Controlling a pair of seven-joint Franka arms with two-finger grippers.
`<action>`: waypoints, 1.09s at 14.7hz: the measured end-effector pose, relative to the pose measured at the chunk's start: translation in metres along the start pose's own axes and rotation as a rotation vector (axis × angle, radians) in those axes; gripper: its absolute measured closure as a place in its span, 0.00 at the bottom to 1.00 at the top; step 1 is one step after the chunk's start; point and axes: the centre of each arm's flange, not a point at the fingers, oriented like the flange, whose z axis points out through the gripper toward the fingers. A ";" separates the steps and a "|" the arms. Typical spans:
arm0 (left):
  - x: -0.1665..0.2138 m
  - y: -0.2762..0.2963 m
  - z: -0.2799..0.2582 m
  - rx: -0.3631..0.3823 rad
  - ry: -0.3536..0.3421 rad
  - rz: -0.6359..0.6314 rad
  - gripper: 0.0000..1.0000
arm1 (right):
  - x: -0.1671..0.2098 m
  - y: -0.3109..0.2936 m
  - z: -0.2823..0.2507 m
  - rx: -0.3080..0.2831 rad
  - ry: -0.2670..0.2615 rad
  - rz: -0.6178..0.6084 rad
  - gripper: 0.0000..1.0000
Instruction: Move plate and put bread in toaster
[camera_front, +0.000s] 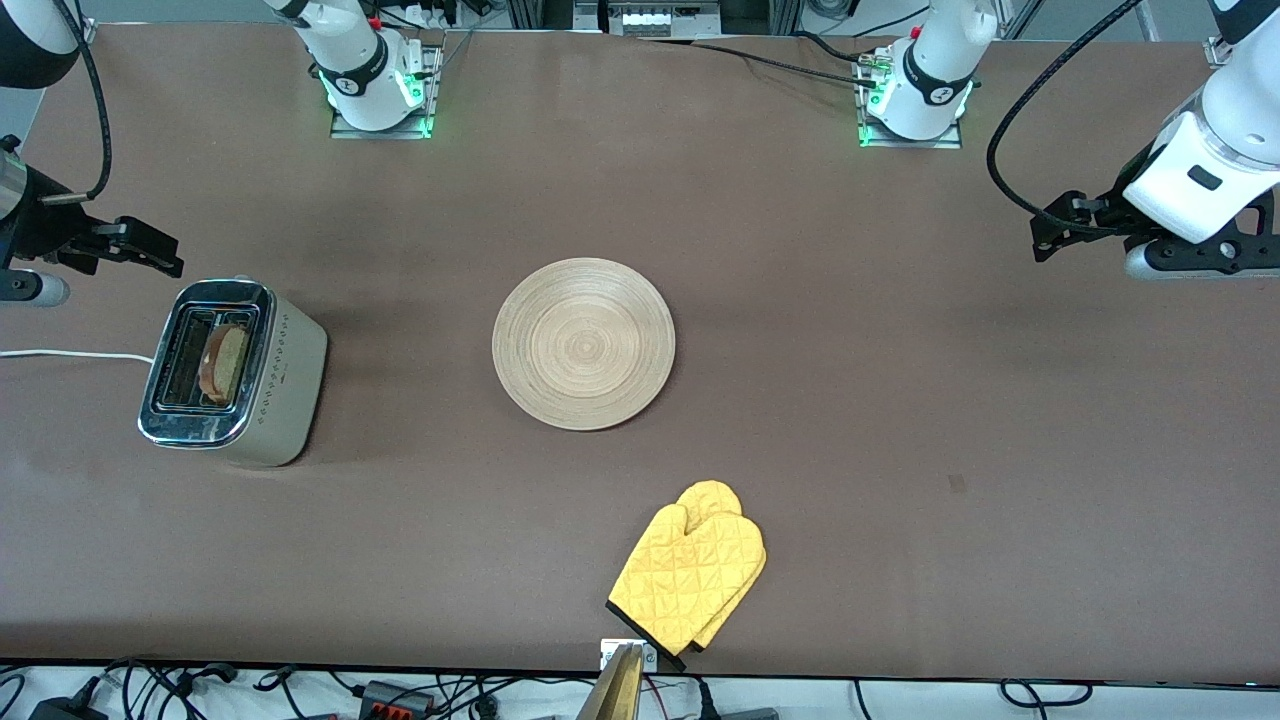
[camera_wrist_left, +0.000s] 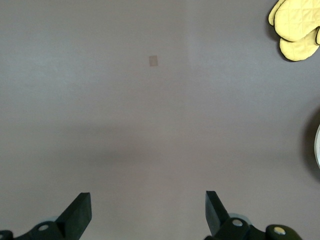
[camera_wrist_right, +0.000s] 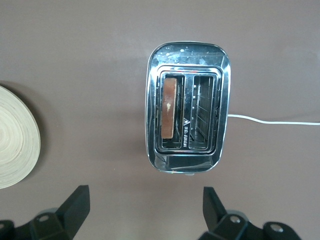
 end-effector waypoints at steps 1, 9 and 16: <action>0.000 0.000 -0.002 -0.001 0.004 0.000 0.00 | 0.000 0.004 0.001 0.001 0.000 0.007 0.00; 0.000 0.000 -0.009 -0.003 0.017 -0.001 0.00 | 0.004 0.008 0.008 0.002 -0.014 0.013 0.00; 0.000 0.000 -0.009 -0.003 0.017 -0.001 0.00 | 0.006 0.006 0.007 0.002 -0.010 0.009 0.00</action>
